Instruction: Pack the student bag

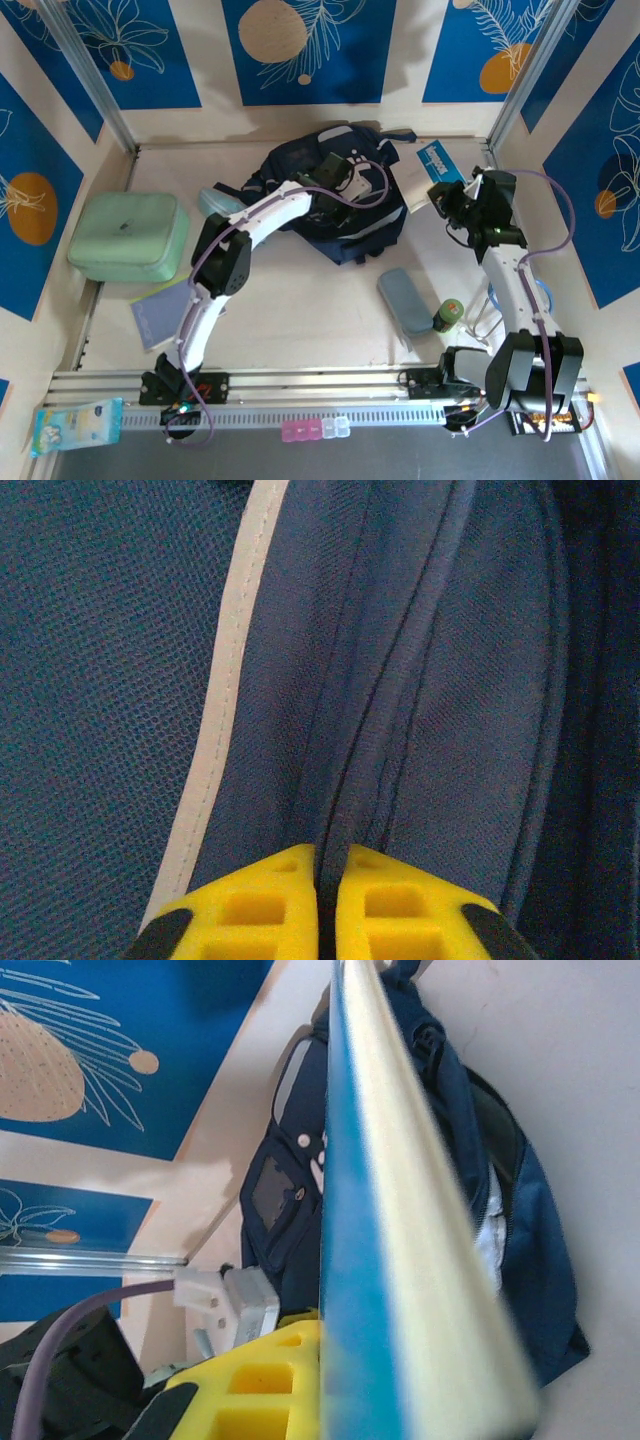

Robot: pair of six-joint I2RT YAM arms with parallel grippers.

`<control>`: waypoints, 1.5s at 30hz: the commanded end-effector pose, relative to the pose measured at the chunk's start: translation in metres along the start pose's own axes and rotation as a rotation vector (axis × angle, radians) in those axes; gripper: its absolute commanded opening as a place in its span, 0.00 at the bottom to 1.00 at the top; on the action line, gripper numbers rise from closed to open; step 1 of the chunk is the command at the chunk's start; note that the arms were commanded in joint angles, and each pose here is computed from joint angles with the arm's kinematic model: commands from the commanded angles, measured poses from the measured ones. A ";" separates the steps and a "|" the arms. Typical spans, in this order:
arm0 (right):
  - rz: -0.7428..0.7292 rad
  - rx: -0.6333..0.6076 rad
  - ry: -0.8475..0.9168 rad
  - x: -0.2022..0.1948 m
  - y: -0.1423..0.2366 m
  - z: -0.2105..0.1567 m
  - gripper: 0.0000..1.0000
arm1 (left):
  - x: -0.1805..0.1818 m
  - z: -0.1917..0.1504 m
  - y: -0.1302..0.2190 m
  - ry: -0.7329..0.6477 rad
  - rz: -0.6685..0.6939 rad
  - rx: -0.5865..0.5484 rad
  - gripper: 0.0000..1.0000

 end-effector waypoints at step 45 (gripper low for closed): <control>-0.073 0.214 -0.229 -0.005 -0.200 -0.104 0.10 | 0.066 0.065 0.150 0.539 0.046 -0.608 0.00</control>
Point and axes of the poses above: each hand's point on the last joint's axis, 136 mm out from that joint toward the fingers, its own y axis back along the fingers, its own x axis along the line the jaws close on, z = x × y, the point moved 9 cm from there along y, back along the fingers, and after that the axes turned 10 degrees about -y, right-handed, at the moved point
